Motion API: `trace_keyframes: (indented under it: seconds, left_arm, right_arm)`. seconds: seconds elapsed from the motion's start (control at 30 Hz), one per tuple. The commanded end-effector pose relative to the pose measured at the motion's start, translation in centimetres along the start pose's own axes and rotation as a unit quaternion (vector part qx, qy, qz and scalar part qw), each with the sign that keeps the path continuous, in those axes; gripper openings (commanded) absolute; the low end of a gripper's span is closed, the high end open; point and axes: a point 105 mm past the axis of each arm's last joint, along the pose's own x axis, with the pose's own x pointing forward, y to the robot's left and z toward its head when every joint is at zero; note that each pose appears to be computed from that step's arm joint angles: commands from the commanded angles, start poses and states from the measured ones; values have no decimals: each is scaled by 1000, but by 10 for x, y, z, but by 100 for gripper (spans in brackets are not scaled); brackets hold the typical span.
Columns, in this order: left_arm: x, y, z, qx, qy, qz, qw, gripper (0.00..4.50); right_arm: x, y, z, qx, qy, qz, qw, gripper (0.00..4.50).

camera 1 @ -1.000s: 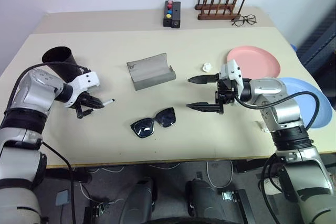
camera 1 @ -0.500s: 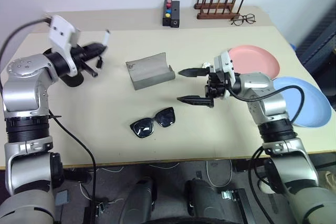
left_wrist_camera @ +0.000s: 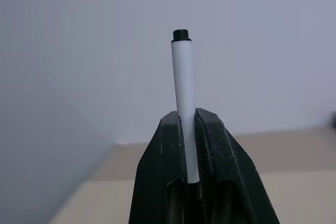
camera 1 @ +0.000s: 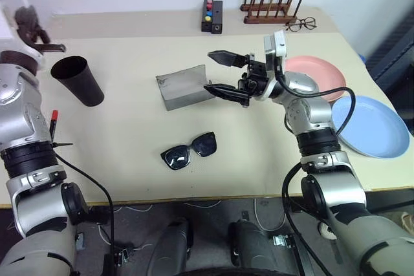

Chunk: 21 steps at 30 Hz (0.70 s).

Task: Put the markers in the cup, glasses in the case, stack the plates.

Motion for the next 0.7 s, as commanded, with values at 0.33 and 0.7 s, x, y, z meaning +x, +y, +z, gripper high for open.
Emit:
trace_keyframes:
  seconds: [0.33, 0.7]
  left_arm:
    - [-4, 3, -15, 2, -10, 34, 999, 4]
    - [-8, -10, -47, -9, 19, 28, 999, 4]
  right_arm:
    - [7, -6, 17, -29, -23, 2, 999, 450]
    - [2, -11, 15, -21, -33, -23, 999, 450]
